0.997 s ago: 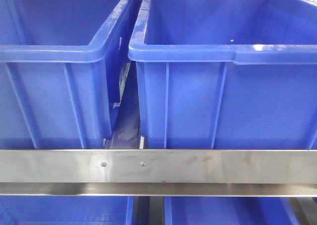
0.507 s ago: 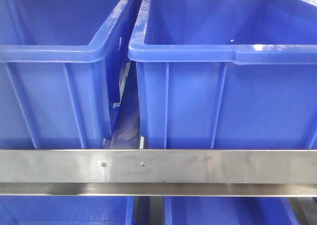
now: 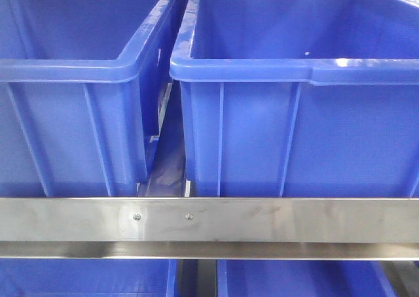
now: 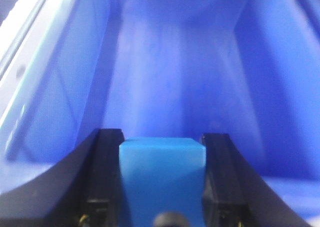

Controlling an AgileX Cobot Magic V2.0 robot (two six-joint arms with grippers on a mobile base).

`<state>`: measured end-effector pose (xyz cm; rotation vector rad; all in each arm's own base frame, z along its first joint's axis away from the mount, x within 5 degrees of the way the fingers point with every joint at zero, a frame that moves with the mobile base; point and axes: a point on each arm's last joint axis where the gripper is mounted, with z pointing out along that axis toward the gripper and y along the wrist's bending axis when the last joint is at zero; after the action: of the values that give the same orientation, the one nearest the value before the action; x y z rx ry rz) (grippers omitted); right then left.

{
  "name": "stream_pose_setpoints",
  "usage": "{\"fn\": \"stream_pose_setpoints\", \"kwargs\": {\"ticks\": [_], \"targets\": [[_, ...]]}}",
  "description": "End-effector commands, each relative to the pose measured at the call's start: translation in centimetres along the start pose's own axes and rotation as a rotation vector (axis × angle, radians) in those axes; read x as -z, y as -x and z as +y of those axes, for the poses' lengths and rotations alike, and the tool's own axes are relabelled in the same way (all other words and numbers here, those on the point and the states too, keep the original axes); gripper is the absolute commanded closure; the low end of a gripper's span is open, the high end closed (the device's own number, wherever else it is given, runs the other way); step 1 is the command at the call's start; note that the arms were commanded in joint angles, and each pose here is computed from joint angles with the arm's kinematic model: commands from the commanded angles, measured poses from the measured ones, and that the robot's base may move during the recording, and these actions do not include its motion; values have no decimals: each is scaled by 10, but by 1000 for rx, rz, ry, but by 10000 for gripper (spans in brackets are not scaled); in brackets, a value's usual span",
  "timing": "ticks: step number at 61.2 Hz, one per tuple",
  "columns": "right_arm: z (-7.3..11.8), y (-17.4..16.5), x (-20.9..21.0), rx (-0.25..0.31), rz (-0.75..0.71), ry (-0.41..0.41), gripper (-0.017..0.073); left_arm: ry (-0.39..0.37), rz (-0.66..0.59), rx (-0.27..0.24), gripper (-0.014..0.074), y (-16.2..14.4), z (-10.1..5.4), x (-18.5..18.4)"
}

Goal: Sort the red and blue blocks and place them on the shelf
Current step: 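Open both grippers to release the cubes inside the bins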

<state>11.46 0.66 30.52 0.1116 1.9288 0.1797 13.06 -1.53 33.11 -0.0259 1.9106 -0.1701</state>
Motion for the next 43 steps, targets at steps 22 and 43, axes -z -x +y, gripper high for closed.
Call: {"fn": "stream_pose_setpoints", "kwargs": {"ticks": [22,43], "targets": [[13,85,-54,8,-68,17,501,-24,-86,14,459,56,-10,-56],[31,106,-117,26,9,62,501,-9,14,13,459,66,-13,-117]]}}
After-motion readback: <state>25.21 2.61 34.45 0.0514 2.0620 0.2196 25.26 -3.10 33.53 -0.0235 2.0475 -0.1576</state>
